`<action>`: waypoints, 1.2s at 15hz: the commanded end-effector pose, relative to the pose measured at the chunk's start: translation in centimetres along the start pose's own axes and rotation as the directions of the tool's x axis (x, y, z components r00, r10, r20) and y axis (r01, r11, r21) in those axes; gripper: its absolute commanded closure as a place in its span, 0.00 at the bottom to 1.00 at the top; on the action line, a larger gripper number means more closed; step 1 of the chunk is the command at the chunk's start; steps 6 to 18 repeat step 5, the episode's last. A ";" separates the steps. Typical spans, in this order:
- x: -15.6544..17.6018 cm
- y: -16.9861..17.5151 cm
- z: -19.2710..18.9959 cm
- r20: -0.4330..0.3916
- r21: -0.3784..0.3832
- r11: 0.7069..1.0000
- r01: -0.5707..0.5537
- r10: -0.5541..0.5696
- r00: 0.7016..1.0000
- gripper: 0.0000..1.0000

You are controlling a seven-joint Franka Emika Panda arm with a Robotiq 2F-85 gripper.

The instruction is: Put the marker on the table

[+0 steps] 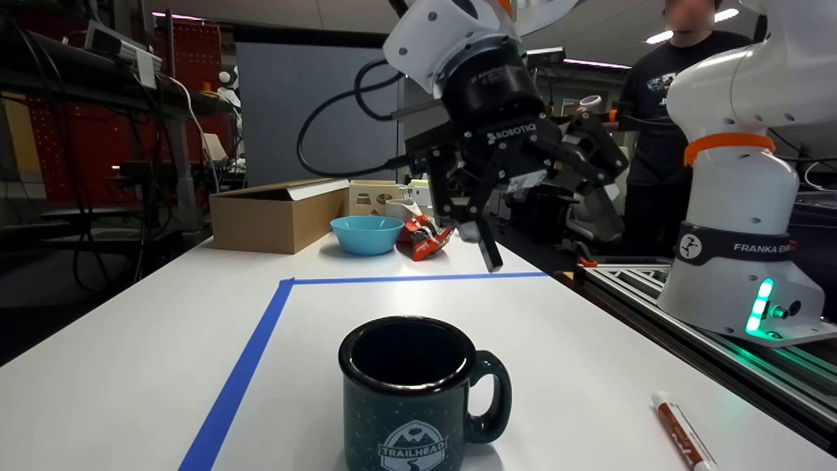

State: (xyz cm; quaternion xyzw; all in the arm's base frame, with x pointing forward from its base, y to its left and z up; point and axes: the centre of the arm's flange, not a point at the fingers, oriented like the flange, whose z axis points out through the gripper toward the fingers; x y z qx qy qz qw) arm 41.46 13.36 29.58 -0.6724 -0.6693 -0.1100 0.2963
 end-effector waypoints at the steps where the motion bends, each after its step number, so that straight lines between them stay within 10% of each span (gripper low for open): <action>1: 0.0 -0.3 -0.8 0.006 -0.016 1.000 -0.023 0.023 1.000 0.00; 18: 0.0 -1.4 -2.3 0.014 -0.046 0.997 -0.055 0.055 0.998 0.00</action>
